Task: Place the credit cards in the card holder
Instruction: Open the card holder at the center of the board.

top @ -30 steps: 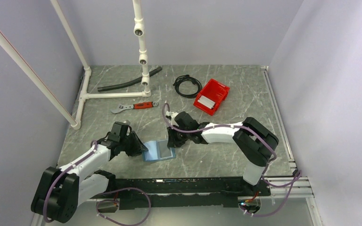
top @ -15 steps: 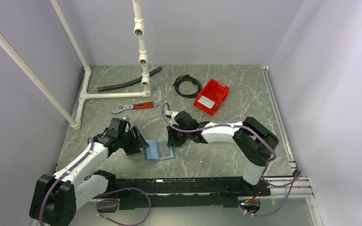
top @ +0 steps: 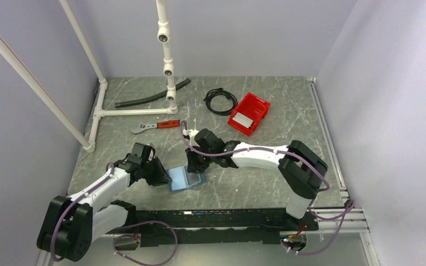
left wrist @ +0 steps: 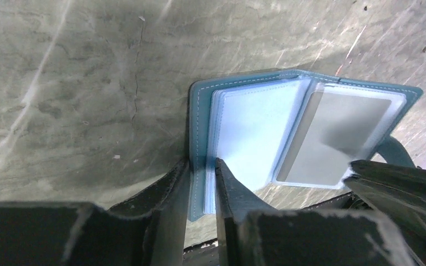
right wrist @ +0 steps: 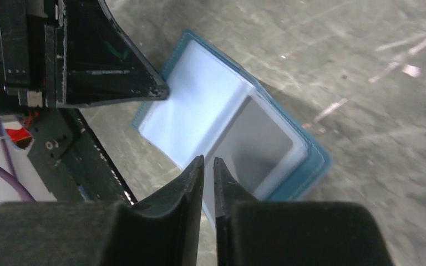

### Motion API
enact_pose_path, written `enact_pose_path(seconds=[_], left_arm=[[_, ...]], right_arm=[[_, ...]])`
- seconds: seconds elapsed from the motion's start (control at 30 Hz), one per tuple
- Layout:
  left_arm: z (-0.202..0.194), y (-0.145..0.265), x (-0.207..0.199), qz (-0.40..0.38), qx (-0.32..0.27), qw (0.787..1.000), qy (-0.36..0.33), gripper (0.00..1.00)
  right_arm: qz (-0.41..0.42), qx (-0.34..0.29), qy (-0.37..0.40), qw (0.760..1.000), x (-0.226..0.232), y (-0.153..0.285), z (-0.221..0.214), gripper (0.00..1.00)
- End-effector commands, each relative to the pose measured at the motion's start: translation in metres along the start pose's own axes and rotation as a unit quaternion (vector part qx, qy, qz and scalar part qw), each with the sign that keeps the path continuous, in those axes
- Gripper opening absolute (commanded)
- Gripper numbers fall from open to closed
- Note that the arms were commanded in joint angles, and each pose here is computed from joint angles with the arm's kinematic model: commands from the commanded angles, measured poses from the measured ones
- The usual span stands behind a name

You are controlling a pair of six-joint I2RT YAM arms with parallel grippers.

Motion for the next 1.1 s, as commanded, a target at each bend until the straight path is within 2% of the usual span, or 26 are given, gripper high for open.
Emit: enact_pose_path(seconds=[0.0, 0.13, 0.27, 0.33, 0.4, 0.43, 0.6, 0.63, 0.7, 0.87, 0.97, 1.07], left_arm=[[0.001, 0.001, -0.002, -0.011, -0.014, 1.000, 0.001, 0.24], [0.000, 0.005, -0.003, -0.015, -0.019, 1.000, 0.000, 0.22], [0.000, 0.012, -0.005, -0.017, -0.023, 1.000, 0.000, 0.27], [0.001, 0.017, -0.007, -0.018, -0.025, 1.000, -0.001, 0.37], [0.002, 0.026, -0.011, -0.023, -0.027, 0.999, -0.005, 0.51], [0.005, 0.032, -0.016, -0.031, -0.034, 0.999, -0.009, 0.61], [0.021, 0.071, -0.040, -0.065, -0.083, 0.994, -0.026, 0.70], [0.022, 0.076, -0.044, -0.077, -0.090, 0.993, -0.028, 0.68], [0.028, 0.075, -0.052, -0.114, -0.101, 0.988, -0.028, 0.52], [0.029, 0.033, -0.054, -0.180, -0.060, 0.982, 0.001, 0.16], [0.022, 0.011, -0.044, -0.186, -0.039, 0.982, 0.008, 0.07], [0.013, -0.002, -0.027, -0.132, -0.029, 0.991, 0.015, 0.01]], right_arm=[[0.090, 0.005, -0.027, 0.996, 0.011, -0.025, 0.002, 0.10], [0.119, 0.012, -0.044, 0.992, 0.010, -0.037, -0.003, 0.06], [0.103, 0.028, -0.057, 0.993, 0.000, -0.048, -0.013, 0.03], [0.089, 0.027, -0.057, 0.994, -0.004, -0.048, -0.016, 0.04], [0.077, 0.028, -0.053, 0.995, -0.008, -0.049, -0.017, 0.04], [0.070, 0.028, -0.052, 0.996, -0.010, -0.050, -0.018, 0.04], [0.039, 0.039, -0.050, 0.997, -0.022, -0.058, -0.027, 0.06], [0.035, 0.039, -0.051, 0.997, -0.023, -0.059, -0.028, 0.08], [0.027, 0.041, -0.058, 0.997, -0.026, -0.060, -0.029, 0.09], [0.065, 0.040, -0.106, 0.991, -0.030, -0.051, -0.024, 0.13], [0.076, 0.036, -0.115, 0.990, -0.029, -0.045, -0.018, 0.17], [0.081, 0.035, -0.117, 0.989, -0.029, -0.035, -0.015, 0.22]])
Point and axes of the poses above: each gripper's point midway between its finger pads, its own y axis back along the fingers, its own x axis along the line the jaws close on, z = x × y, the point moved 9 cm from there along y, back along the fingers, and after that the axes turned 12 degrees about -y, right-handed, at the moved point
